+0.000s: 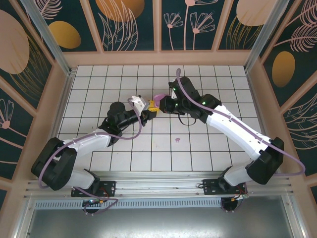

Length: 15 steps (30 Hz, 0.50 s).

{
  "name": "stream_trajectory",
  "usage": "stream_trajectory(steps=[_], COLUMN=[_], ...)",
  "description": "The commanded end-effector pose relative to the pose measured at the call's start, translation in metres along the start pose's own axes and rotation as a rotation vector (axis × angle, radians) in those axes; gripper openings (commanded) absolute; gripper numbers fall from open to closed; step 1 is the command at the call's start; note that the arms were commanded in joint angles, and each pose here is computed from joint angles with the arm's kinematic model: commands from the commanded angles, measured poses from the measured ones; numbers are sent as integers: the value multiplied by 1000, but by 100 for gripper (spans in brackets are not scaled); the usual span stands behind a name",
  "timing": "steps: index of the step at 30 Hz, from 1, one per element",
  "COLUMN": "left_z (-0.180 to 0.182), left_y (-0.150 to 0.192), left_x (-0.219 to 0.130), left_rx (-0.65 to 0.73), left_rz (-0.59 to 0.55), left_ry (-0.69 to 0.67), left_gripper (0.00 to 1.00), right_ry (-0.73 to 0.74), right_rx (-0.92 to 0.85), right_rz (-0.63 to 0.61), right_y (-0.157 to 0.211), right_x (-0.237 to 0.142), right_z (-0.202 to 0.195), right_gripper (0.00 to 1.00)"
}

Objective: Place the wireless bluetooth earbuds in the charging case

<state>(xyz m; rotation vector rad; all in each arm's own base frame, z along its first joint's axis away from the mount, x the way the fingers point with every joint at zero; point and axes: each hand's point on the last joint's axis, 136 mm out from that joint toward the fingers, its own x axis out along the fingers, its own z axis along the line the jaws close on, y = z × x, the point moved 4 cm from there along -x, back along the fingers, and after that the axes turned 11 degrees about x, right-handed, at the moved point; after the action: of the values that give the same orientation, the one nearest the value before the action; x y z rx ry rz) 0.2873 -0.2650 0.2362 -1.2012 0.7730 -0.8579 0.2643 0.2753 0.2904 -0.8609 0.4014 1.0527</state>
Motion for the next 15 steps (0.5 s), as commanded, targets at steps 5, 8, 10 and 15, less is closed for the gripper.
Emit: stream_trajectory(steps=[5, 8, 10, 15], left_z=[-2, -2, -2, -3], left_y=[-19, -20, -20, -20], left_x=[3, 2, 2, 1], left_rx=[46, 45, 45, 43], left_rz=[-72, -74, -73, -74], left_ry=[17, 19, 19, 20], left_gripper=[5, 5, 5, 5], right_ry=[0, 9, 15, 34], right_rx=[-29, -30, -30, -30], right_rz=[-25, -4, 2, -3], right_y=[-8, -5, -4, -5], right_x=[0, 7, 10, 13], right_z=[8, 6, 5, 2], right_gripper=[16, 16, 16, 17])
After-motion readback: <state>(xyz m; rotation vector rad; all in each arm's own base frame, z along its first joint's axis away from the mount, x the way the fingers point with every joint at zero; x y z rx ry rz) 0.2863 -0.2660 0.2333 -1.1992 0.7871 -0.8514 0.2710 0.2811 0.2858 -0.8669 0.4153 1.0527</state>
